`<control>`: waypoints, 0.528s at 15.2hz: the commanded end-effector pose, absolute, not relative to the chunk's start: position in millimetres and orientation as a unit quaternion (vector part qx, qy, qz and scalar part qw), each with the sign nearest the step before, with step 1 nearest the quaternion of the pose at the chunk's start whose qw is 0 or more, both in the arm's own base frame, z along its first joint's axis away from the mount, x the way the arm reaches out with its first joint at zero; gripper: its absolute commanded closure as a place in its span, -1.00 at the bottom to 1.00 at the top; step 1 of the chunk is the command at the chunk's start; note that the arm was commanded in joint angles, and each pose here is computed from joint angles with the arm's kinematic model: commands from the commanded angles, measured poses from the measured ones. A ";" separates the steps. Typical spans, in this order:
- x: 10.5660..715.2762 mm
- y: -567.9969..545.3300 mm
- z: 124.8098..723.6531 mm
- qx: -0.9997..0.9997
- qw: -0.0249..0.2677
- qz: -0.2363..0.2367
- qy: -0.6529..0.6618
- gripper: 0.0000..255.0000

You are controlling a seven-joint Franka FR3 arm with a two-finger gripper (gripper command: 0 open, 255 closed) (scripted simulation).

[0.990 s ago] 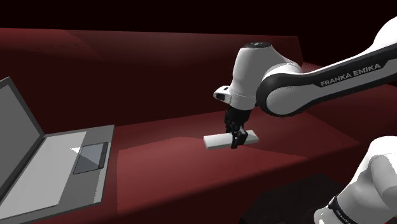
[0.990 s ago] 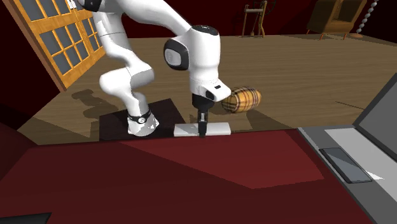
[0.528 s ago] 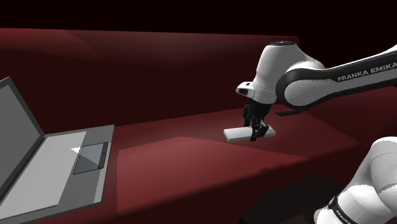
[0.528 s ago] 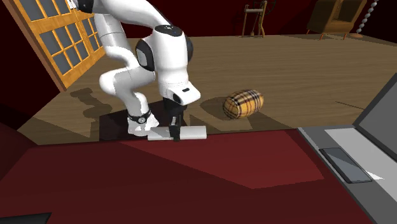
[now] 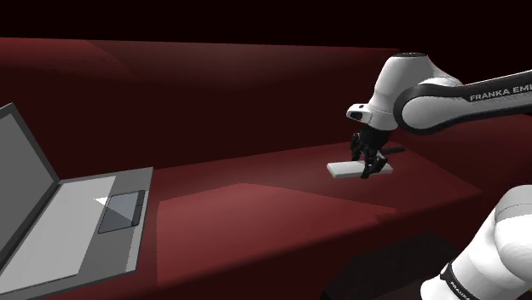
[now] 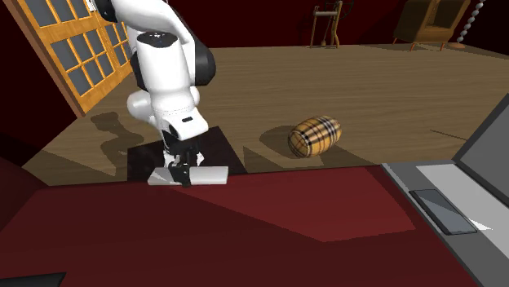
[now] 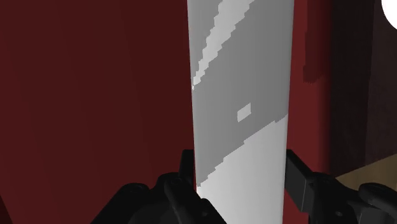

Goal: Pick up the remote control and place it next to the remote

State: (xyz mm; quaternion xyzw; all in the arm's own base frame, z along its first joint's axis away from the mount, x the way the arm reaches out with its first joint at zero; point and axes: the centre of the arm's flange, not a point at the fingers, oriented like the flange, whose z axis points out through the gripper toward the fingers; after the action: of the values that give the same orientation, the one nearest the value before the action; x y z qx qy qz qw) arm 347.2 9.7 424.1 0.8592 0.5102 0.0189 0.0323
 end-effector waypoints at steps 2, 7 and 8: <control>339.7 -30.2 424.0 0.859 0.032 0.019 0.511 1.00; 326.0 -94.8 425.1 0.859 0.032 0.019 0.511 1.00; 323.3 -107.7 425.3 0.859 0.032 0.019 0.511 1.00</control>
State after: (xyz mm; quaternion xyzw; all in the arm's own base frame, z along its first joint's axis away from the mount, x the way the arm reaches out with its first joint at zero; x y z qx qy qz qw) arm 324.8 -94.1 424.6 0.8592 0.5102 0.0190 0.0322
